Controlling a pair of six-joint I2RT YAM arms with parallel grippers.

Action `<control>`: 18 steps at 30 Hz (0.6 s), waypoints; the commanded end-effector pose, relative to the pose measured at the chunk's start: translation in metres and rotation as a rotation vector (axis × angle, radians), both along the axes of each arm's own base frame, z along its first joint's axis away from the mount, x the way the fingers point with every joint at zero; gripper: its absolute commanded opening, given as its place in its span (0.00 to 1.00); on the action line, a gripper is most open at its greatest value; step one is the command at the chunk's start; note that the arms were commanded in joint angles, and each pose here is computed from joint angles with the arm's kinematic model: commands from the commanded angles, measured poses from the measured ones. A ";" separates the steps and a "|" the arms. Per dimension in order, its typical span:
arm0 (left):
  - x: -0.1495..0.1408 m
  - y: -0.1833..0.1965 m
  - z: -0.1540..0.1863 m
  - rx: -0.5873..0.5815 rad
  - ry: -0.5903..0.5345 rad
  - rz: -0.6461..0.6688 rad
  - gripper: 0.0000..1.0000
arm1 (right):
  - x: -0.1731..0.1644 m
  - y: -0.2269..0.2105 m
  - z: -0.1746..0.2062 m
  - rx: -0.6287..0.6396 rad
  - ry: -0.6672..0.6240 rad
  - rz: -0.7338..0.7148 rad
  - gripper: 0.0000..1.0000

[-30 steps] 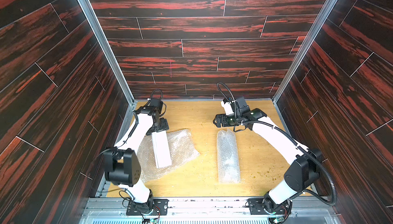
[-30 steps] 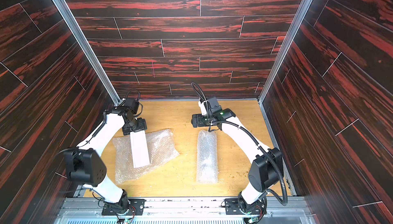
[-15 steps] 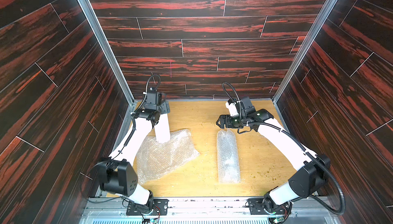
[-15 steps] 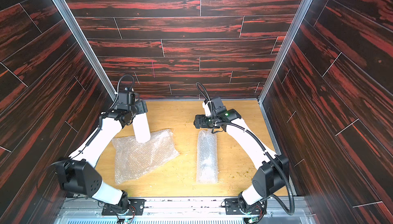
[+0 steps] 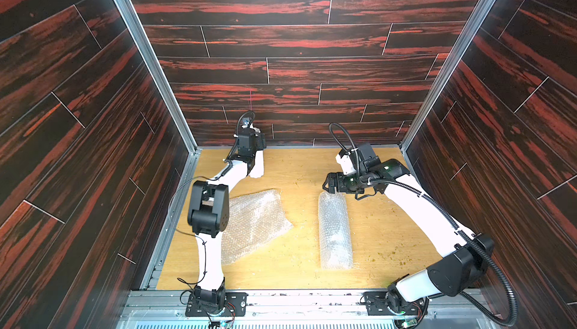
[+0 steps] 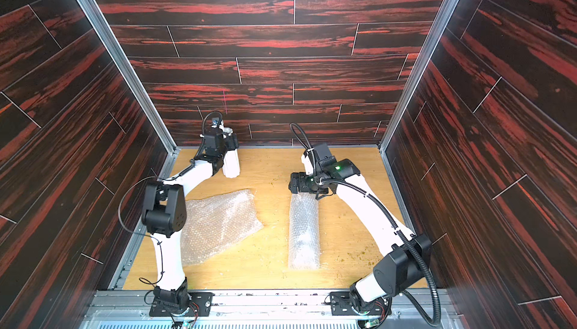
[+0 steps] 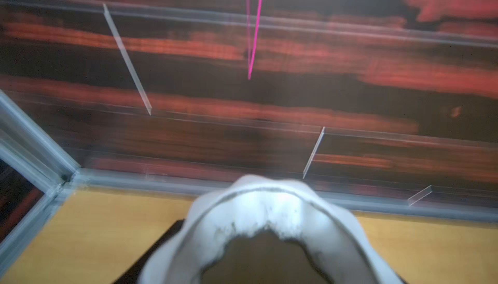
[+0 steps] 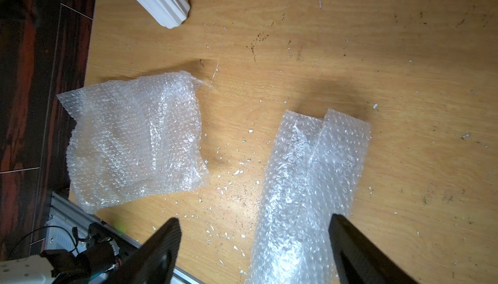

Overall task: Unwrap the vase from the bubble wrap
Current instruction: Place the vase at the center of the board.

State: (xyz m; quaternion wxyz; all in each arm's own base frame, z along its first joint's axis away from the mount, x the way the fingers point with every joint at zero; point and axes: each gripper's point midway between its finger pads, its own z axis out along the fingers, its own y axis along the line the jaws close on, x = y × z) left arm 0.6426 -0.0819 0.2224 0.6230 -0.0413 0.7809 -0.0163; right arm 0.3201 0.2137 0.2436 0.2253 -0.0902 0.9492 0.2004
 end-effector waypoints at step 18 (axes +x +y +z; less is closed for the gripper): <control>-0.033 0.007 0.028 -0.033 -0.149 0.026 0.12 | 0.028 0.009 0.008 -0.019 -0.022 0.060 0.89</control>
